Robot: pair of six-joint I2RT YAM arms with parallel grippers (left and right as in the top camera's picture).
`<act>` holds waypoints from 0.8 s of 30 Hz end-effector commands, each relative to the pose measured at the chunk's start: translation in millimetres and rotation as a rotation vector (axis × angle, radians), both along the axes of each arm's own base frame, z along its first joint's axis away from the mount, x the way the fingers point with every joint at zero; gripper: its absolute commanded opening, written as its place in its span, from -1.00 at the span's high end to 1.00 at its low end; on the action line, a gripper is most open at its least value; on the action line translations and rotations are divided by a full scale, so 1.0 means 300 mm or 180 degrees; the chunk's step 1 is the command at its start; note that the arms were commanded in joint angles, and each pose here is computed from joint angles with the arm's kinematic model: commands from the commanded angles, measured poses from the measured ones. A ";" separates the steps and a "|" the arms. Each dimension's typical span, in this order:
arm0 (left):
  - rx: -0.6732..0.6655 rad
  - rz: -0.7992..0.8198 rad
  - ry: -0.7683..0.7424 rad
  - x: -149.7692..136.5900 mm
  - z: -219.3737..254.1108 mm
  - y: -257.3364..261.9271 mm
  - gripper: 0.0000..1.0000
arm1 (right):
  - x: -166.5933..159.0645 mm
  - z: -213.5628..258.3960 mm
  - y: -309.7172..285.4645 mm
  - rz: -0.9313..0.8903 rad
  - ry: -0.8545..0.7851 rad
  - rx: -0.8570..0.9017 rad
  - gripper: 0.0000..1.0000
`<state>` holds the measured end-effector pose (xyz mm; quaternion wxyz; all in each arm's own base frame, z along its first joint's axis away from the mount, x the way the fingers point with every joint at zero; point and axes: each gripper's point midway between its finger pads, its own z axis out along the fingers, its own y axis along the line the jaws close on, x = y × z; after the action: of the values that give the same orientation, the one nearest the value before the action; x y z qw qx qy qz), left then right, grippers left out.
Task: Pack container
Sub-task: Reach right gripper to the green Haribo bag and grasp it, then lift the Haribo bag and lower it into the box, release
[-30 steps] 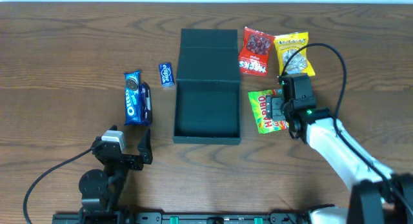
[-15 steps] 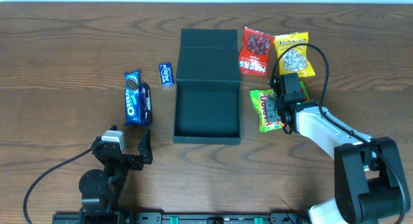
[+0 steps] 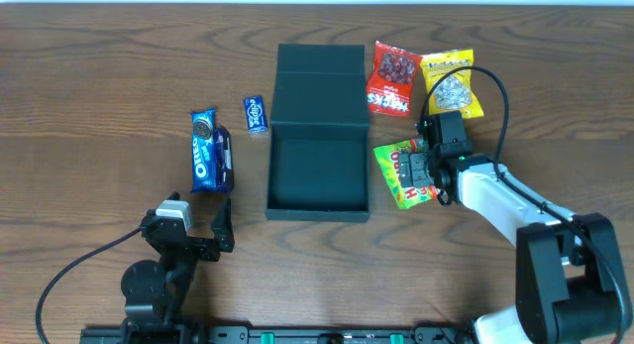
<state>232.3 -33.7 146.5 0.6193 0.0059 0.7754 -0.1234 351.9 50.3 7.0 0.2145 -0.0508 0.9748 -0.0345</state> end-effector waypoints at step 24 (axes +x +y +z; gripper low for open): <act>-0.0008 0.0042 0.0079 0.002 -0.041 0.008 -0.90 | -0.110 -0.150 0.072 0.0067 0.0590 0.0422 0.97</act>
<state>232.3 -33.7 146.5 0.6193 0.0059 0.7754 -0.1234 367.3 69.3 2.2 0.2197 -0.0536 0.9740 0.0151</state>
